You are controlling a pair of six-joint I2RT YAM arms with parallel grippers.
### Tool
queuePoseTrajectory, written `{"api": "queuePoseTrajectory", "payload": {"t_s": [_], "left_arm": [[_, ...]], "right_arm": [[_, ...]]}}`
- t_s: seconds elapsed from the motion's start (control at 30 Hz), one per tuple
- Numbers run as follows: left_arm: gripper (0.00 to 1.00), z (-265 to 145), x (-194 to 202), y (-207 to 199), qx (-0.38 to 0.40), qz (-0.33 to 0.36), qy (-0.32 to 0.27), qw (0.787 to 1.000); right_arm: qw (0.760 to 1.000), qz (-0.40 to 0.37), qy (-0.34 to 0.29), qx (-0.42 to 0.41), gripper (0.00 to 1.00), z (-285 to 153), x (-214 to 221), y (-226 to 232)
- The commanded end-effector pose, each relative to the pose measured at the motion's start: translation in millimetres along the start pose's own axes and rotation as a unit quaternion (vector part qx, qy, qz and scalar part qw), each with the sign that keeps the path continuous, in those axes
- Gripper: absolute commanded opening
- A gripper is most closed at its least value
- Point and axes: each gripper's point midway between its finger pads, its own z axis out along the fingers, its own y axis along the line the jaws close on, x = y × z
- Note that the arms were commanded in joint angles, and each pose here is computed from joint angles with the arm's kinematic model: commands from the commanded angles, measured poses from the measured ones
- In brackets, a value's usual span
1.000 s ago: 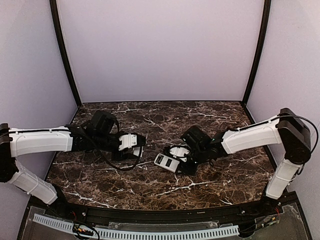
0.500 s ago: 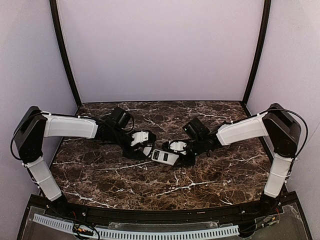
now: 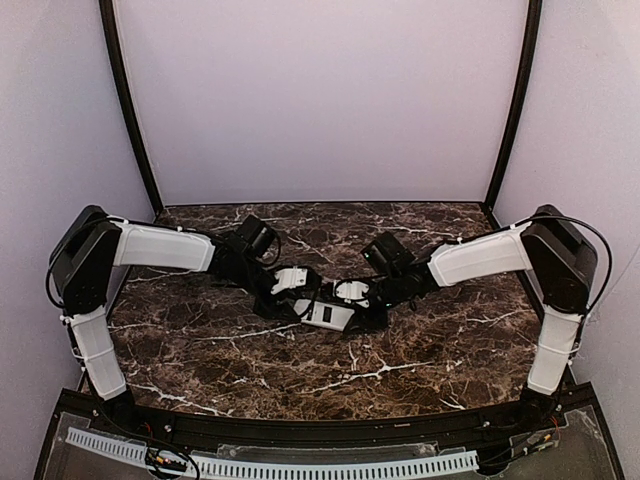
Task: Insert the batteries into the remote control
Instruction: Move the remote control without the battery cover to the center of the board.
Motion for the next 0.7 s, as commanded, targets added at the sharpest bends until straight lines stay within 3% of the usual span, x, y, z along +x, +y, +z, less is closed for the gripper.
{"api": "queuePoseTrajectory", "payload": {"t_s": [0.0,0.13,0.67], "left_arm": [[0.27,-0.1,3.0,-5.7,0.014,0.003,0.002,1.000],[0.28,3.7,6.8,-2.6,0.010,0.001,0.007,1.000],[0.29,14.1,7.1,9.8,-0.002,0.002,0.010,1.000]], "right_arm": [[1.000,-0.006,-0.005,-0.003,0.50,-2.7,-8.1,-0.9],[1.000,-0.006,0.003,0.001,0.61,-0.8,-4.8,-0.9],[1.000,-0.003,0.003,0.019,0.77,-4.4,-0.5,0.4]]}}
